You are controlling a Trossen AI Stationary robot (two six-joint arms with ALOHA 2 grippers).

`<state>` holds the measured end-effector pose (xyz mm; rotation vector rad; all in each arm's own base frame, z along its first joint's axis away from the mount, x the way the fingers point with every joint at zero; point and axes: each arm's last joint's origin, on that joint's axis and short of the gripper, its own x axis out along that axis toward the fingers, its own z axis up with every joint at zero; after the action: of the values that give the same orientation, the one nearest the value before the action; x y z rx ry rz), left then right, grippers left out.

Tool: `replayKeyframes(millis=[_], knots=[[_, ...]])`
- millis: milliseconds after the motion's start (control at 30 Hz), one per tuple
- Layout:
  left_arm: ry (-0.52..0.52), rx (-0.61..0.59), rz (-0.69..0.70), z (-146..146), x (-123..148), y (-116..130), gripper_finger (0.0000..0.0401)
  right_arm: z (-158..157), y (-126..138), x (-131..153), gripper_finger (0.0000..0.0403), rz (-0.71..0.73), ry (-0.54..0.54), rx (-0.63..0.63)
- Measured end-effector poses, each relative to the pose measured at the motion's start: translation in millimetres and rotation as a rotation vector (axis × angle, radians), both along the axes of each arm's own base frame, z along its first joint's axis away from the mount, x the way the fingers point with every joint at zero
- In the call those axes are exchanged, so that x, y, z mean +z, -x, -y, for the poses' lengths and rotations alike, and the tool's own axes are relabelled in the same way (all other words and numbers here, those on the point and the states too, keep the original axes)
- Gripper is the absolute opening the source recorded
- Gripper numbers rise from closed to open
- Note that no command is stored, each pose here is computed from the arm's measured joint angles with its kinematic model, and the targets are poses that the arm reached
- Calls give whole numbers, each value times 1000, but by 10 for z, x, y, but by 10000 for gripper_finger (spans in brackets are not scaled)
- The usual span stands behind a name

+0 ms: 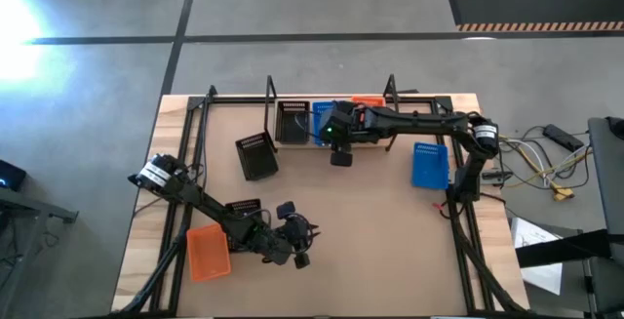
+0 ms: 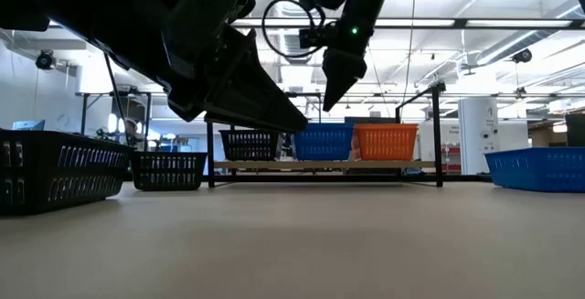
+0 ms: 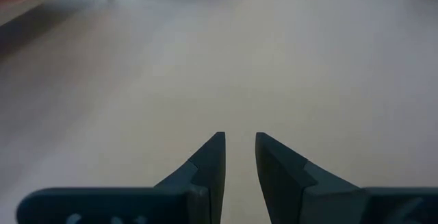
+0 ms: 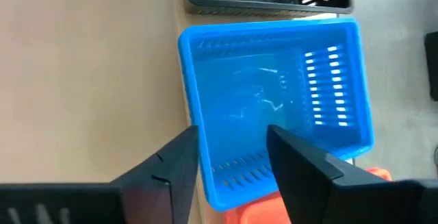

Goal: Stack baskets on shelf by color
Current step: Stack the bottom black bin on the black bin on the shelf

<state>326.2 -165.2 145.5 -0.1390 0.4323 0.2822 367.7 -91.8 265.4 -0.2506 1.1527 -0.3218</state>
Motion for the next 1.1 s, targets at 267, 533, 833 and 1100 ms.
replayKeyframes(millis=[267, 533, 833, 1100], knots=[[-84, 2, 51, 73, 212, 93, 65, -364, 258, 88, 166, 157, -41, 67], [-351, 29, 154, 319, 798, 395, 65, -1155, 767, -422, 139, 357, -155, 183], [-419, -109, 57, 295, 1314, 768, 65, -1814, 1289, -1126, 118, 630, -309, 311], [-57, -160, -401, 128, 1391, 1042, 65, -1963, 1458, -1386, 102, 718, -270, 242]])
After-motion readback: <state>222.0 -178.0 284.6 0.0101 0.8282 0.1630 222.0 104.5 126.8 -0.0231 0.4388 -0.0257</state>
